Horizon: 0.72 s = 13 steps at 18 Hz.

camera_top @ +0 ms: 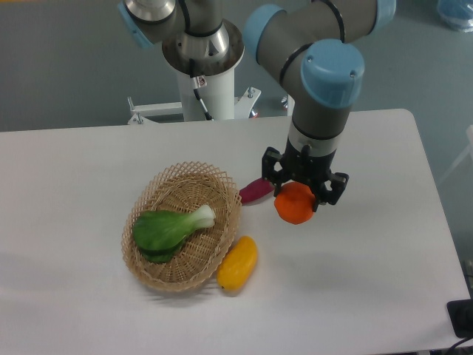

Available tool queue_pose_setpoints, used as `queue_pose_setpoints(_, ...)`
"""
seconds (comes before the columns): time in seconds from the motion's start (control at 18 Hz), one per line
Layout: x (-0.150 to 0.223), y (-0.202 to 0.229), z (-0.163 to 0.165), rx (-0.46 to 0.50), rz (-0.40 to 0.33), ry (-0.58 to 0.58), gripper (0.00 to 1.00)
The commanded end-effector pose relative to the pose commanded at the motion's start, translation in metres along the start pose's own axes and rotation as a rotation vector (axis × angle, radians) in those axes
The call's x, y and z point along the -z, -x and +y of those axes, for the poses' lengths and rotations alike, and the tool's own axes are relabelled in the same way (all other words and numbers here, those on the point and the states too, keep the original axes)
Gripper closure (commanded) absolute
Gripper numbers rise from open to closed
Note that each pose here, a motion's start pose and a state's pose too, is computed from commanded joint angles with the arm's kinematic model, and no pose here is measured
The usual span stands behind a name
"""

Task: Place the orange on the table
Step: 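Lift the held orange with the gripper and carry it away from the basket, then lower the held orange down onto the table surface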

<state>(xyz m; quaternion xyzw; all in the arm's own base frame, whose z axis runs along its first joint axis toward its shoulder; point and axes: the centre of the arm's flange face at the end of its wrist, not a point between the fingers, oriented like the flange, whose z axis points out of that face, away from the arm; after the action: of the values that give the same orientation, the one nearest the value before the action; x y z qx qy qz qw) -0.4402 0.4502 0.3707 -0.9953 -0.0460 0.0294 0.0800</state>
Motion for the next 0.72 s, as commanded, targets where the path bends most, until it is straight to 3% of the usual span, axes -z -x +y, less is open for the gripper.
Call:
queue_pose_setpoints(0.22, -0.019, 0.020, 0.025, 0.191, -0.009, 0.001, 0.37)
queue_pose_setpoints(0.5, -0.058, 0.025, 0.038, 0.315, 0.032, 0.050, 0.37)
queue_pose_setpoints(0.72, -0.066, 0.025, 0.040, 0.383, -0.012, 0.059, 0.37)
